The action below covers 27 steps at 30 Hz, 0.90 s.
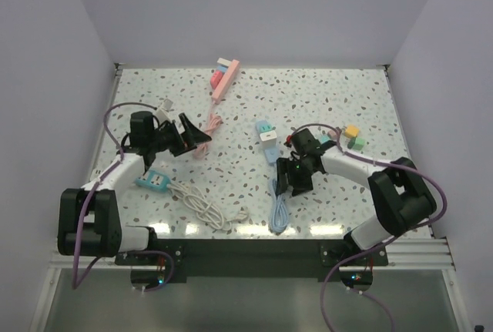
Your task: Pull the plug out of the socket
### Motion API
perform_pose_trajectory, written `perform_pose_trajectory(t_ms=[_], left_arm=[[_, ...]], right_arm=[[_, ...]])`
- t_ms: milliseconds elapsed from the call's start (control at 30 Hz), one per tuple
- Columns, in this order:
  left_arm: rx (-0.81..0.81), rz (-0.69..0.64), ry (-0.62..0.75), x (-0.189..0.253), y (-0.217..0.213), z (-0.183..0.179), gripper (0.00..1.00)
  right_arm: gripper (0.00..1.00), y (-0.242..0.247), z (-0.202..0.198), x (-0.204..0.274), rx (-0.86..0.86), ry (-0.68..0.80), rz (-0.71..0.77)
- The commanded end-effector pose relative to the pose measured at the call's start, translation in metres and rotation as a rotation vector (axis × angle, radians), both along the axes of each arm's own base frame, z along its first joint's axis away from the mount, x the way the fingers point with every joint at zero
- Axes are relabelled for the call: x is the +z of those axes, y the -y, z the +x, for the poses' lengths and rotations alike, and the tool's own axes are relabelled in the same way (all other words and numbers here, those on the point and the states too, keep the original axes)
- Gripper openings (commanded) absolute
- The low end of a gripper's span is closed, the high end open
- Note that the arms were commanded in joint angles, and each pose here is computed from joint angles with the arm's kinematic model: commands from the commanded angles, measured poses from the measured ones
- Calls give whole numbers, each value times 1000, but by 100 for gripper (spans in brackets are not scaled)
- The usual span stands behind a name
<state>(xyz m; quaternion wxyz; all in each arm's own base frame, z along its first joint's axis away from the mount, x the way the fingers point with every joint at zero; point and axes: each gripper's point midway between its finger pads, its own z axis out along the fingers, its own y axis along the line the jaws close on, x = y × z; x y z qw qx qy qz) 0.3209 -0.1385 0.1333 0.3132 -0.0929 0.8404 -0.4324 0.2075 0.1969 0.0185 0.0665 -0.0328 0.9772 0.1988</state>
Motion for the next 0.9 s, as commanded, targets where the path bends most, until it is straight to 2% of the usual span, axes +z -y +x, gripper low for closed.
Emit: perform_pose_trajectory(t_ms=[0,33,67,100,200,333,600,867], left_arm=[[-3,-8,83,16,13,18,100],[-5,-10,89,18,15,19,100],[-6,-7,90,18,16,19,100],[-10,-8,88,18,18,19,100],[-11,-7,94,20,20,21,100],[-9,-5,96,20,21,22,100],[1,4,78,9,27,20,100],[13,-2,53,-3,31,17,100]], right_arm=[[74,30,-53,1,95,-153,-98],[83,25,-44,9,99,-120,-80],[97,22,-37,15,112,-93,-75],[98,21,-31,23,117,-74,-79],[98,6,20,71,110,116,-61],[98,2,71,101,106,274,-126],[98,-18,143,109,94,396,-209],[98,-41,165,86,128,444,-322]])
